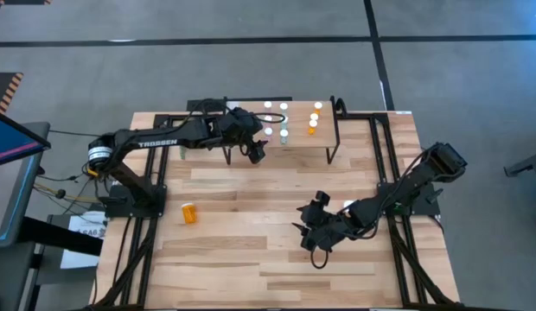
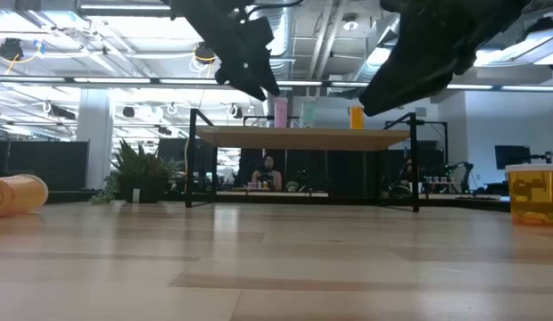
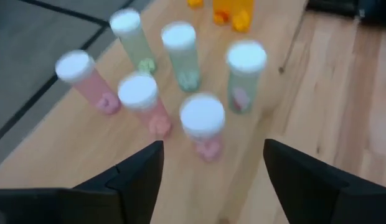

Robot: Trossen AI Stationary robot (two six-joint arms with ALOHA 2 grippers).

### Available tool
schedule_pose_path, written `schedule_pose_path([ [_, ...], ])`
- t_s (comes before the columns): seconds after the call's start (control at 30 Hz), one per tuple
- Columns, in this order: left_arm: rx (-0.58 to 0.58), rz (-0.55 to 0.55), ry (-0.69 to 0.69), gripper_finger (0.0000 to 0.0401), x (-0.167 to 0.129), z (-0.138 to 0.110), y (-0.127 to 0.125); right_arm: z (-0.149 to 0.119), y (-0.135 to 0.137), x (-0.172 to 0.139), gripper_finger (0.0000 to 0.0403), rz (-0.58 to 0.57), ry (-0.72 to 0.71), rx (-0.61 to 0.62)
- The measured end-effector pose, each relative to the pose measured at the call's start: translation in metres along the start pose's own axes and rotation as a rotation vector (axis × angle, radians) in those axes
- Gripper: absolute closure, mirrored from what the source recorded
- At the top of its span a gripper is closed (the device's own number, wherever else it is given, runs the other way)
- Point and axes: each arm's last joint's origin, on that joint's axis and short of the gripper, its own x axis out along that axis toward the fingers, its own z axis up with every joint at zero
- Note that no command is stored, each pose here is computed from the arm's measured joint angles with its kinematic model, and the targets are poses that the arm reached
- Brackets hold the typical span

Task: Pick and place medicine bottles onto shelf by color
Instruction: Put the left big orange pill bottle on the shelf

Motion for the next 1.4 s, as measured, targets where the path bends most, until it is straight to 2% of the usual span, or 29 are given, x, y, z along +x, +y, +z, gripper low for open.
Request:
schedule_pose_path([
  [0.23,0.035,-0.008,0.003,0.0131,-0.022,0.000,-0.007,0.001,0.001,0.000,0.0149,0.018,-0.006,0.005],
  [0.4,0.074,-0.009,-0.014,0.0131,-0.046,-0.009,-0.020,0.001,0.003,-0.001,0.0149,0.028,-0.008,0.006],
  [0.57,0.075,0.023,-0.061,0.0131,-0.074,-0.030,-0.025,-0.001,0.005,-0.003,0.0149,0.038,-0.005,-0.004],
  [0.73,-0.015,-0.097,-0.090,0.0131,-0.099,-0.059,-0.033,-0.002,0.007,-0.005,0.0149,0.043,-0.003,-0.011],
  [0.83,-0.059,-0.180,-0.017,0.0131,-0.111,-0.081,-0.040,-0.002,0.007,-0.005,0.0149,0.043,-0.005,-0.009],
  [0.9,-0.108,-0.194,0.058,0.0131,-0.117,-0.095,-0.043,-0.002,0.006,-0.004,0.0149,0.041,-0.004,-0.009],
  [1.07,-0.189,-0.120,0.239,0.0131,-0.121,-0.124,-0.052,-0.002,0.006,-0.004,0.0149,0.040,-0.003,-0.010],
  [1.4,-0.144,-0.156,0.269,0.0131,-0.096,-0.151,-0.082,-0.004,0.006,-0.005,0.0149,0.032,0.009,-0.023],
])
